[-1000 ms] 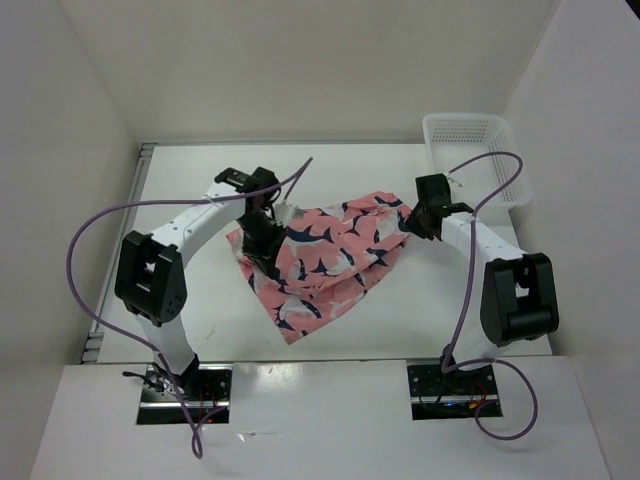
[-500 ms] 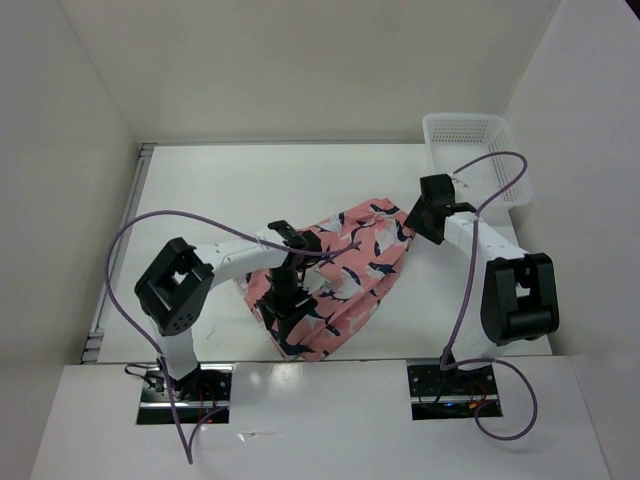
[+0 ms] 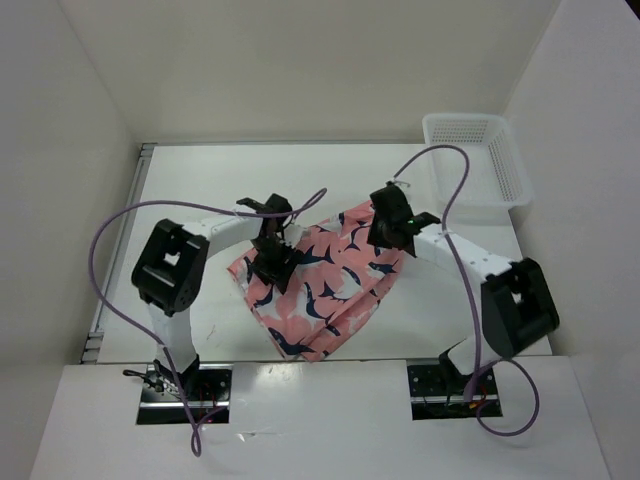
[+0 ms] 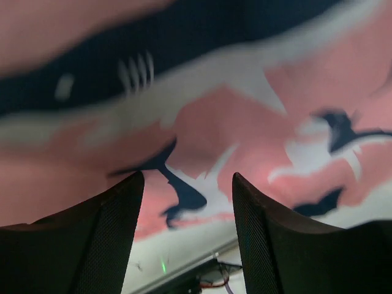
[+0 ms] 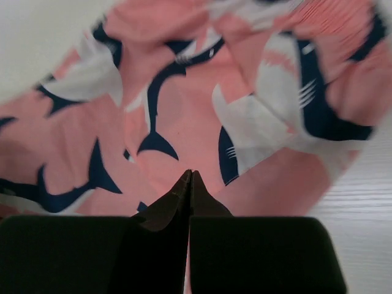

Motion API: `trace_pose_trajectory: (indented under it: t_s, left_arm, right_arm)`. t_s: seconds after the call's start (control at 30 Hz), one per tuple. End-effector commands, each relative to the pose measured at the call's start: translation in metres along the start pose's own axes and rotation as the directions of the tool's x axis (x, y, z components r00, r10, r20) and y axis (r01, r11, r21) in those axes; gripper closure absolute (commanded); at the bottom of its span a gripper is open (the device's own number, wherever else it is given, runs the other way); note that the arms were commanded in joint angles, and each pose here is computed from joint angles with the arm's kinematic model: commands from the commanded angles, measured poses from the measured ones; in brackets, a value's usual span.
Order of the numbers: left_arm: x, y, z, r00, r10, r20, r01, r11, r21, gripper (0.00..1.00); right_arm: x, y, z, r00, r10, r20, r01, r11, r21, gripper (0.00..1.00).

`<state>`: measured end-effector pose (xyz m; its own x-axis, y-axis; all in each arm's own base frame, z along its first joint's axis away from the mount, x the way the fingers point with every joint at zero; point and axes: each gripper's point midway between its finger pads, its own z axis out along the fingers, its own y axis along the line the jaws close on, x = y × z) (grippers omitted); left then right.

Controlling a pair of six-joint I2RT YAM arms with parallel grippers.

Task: Fold and stack the shorts
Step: Fold the shorts

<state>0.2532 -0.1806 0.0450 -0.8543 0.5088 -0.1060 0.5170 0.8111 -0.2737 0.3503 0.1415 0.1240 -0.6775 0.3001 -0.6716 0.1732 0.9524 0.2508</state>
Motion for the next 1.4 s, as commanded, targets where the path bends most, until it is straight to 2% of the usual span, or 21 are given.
trace_pose_trajectory:
  t_s: [0.0,0.2,0.23,0.4,0.47,0.53,0.57,0.63,0.7,0.77,0.8,0.87,0.9,1.03,1.17,1.27,1.37]
  left_arm:
    - [-0.012,0.015,0.031,1.000,0.009,-0.004,-0.009,0.999,-0.038,0.33]
    - [-0.010,0.073,0.059,0.994,-0.097,-0.051,0.088,0.985,-0.146,0.33]
    - [-0.019,0.083,0.057,0.993,-0.110,-0.032,0.104,0.982,-0.160,0.33]
    - [-0.099,0.167,0.025,0.970,-0.179,0.164,0.220,0.933,-0.285,0.33]
    - [-0.136,0.194,0.010,0.955,-0.175,0.240,0.249,0.912,-0.325,0.33]
    - [-0.156,0.215,-0.003,0.939,-0.178,0.294,0.278,0.896,-0.347,0.33]
    - [-0.164,0.218,-0.001,0.938,-0.176,0.299,0.279,0.895,-0.348,0.33]
    - [-0.191,0.230,-0.033,0.903,-0.156,0.400,0.303,0.892,-0.337,0.33]
    - [-0.203,0.222,-0.048,0.889,-0.138,0.437,0.290,0.908,-0.303,0.32]
    - [-0.204,0.210,-0.076,0.870,-0.126,0.476,0.281,0.921,-0.270,0.30]
    - [-0.205,0.193,-0.103,0.850,-0.104,0.516,0.262,0.934,-0.242,0.28]
    - [-0.189,0.185,-0.112,0.845,-0.114,0.522,0.260,0.941,-0.216,0.24]
    - [-0.184,0.173,-0.139,0.821,-0.098,0.562,0.248,0.948,-0.197,0.24]
    - [-0.136,0.181,-0.174,0.790,-0.178,0.587,0.305,0.944,-0.125,0.21]
    - [-0.073,0.192,-0.140,0.827,-0.323,0.461,0.405,0.910,-0.089,0.21]
    - [-0.035,0.200,-0.116,0.821,-0.415,0.393,0.471,0.881,-0.052,0.21]
    - [-0.015,0.200,-0.102,0.799,-0.488,0.353,0.511,0.859,0.032,0.21]
  right_arm:
    - [0.027,0.020,0.022,0.995,-0.012,-0.099,0.008,0.999,-0.040,1.00]
    - [0.051,0.018,0.052,0.983,0.000,-0.183,0.001,1.000,0.001,1.00]
    - [0.048,0.021,0.055,0.984,0.001,-0.176,-0.002,1.000,-0.004,1.00]
    - [0.037,0.040,0.071,0.986,0.005,-0.169,-0.012,0.999,-0.036,1.00]
    - [0.023,0.056,0.075,0.988,0.010,-0.156,-0.020,0.998,-0.063,1.00]
    - [0.012,0.067,0.084,0.990,0.014,-0.142,-0.024,0.997,-0.074,1.00]
    - [0.009,0.072,0.086,0.990,0.006,-0.142,-0.019,0.996,-0.090,1.00]
    - [-0.004,0.085,0.087,0.992,0.010,-0.129,-0.025,0.993,-0.114,1.00]
    - [-0.011,0.090,0.088,0.993,0.004,-0.115,-0.019,0.992,-0.125,0.96]
    - [-0.018,0.094,0.085,0.994,0.007,-0.105,-0.021,0.991,-0.132,0.93]
    - [-0.032,0.096,0.076,0.997,0.006,-0.071,-0.016,0.991,-0.136,0.88]
    - [-0.041,0.096,0.065,0.999,0.012,-0.045,-0.018,0.991,-0.133,0.83]
    - [-0.042,0.091,0.055,0.999,0.015,-0.032,-0.019,0.991,-0.131,0.77]
    - [-0.039,0.071,0.036,0.999,0.045,-0.017,-0.047,0.993,-0.109,0.69]
    - [-0.020,0.046,0.029,0.995,0.088,-0.039,-0.091,0.993,-0.075,0.66]
    - [-0.017,0.032,0.025,0.993,0.111,-0.039,-0.113,0.992,-0.056,0.64]
    - [-0.013,0.024,0.024,0.992,0.117,-0.038,-0.119,0.992,-0.049,0.61]
